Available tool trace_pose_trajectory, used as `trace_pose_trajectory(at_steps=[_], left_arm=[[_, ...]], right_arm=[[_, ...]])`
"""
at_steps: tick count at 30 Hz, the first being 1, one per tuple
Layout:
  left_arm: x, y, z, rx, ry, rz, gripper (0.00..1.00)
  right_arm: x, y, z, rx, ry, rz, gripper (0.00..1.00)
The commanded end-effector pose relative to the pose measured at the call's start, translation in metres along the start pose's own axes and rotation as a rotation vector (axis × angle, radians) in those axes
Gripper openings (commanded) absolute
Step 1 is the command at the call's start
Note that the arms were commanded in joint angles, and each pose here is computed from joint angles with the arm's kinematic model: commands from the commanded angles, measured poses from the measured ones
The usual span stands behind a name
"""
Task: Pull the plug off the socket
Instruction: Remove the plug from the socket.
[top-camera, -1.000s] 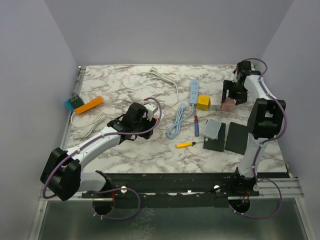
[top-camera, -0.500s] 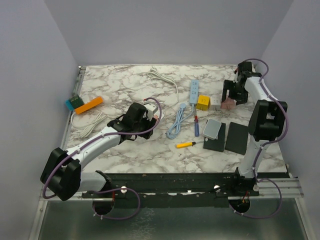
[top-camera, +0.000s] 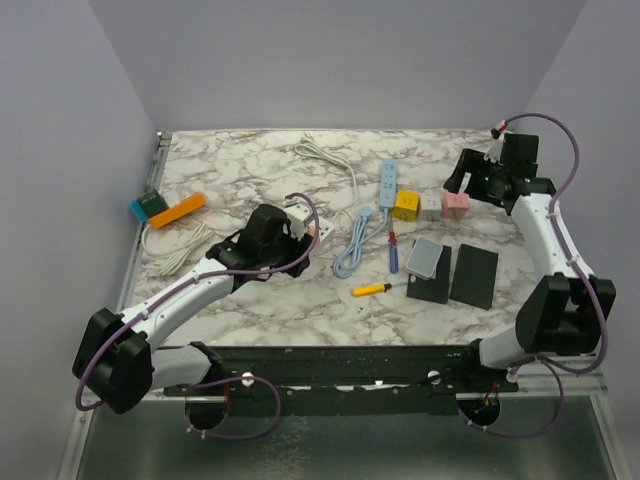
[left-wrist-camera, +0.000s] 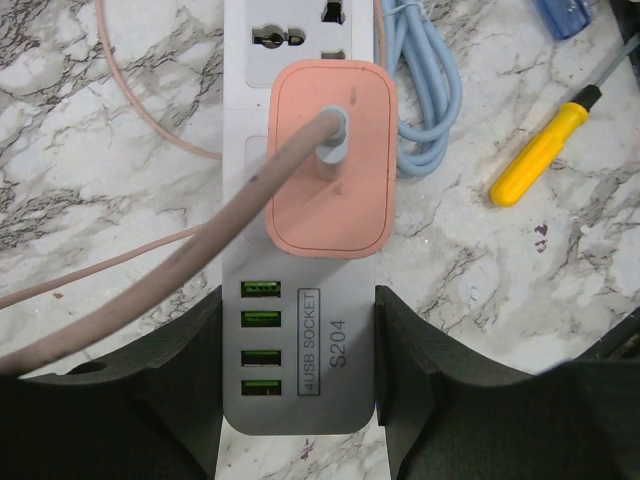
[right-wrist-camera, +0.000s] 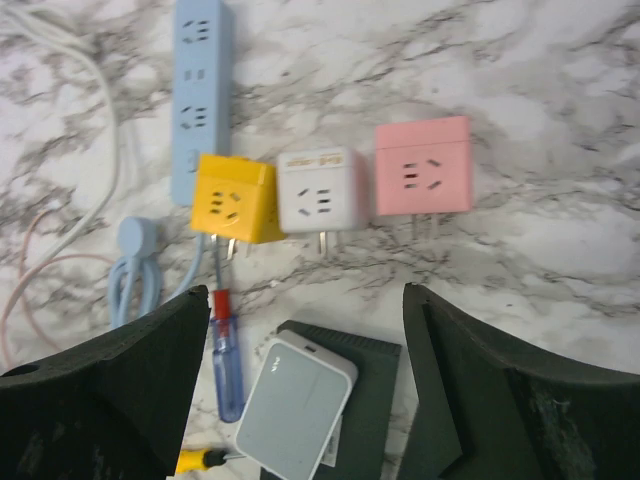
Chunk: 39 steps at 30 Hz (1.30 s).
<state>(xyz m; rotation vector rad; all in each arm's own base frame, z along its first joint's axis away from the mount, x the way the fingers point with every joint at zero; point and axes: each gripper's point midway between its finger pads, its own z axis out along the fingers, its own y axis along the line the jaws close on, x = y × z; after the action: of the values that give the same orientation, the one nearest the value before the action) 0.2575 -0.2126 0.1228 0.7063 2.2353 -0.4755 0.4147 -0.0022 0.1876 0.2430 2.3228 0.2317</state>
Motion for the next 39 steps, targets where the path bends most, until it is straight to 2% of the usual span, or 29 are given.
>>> trace_pose_trajectory(at_steps=[1,10,16,19,22,28,36,39], left_arm=[[-0.026,-0.024,-0.013,0.138,-0.124,0.048,0.00],[-0.027,-0.061,-0.021,0.383,-0.131,0.069,0.00],[-0.030,-0.084,-0.037,0.565,-0.134,0.066,0.00],[-0.030,-0.086,-0.040,0.580,-0.139,0.068,0.00],[-0.031,-0.079,-0.036,0.537,-0.144,0.063,0.00],[-0.030,-0.073,-0.029,0.503,-0.132,0.048,0.00],[-0.028,-0.074,-0.026,0.509,-0.124,0.041,0.00],[-0.029,-0.074,-0.027,0.508,-0.129,0.041,0.00]], right_arm=[[0.007,0.065,-0.014,-0.318,-0.095,-0.021,0.83],[0.054,0.185,-0.061,-0.652,-0.156,-0.216,0.79],[0.089,0.232,-0.105,-0.863,-0.201,-0.306,0.73],[0.102,0.242,-0.125,-0.954,-0.199,-0.328,0.72],[0.105,0.244,-0.134,-0.945,-0.197,-0.320,0.72],[0.118,0.250,-0.129,-0.797,-0.166,-0.280,0.72],[0.150,0.299,-0.144,-0.833,-0.241,-0.326,0.72],[0.158,0.306,-0.132,-0.771,-0.234,-0.359,0.71]])
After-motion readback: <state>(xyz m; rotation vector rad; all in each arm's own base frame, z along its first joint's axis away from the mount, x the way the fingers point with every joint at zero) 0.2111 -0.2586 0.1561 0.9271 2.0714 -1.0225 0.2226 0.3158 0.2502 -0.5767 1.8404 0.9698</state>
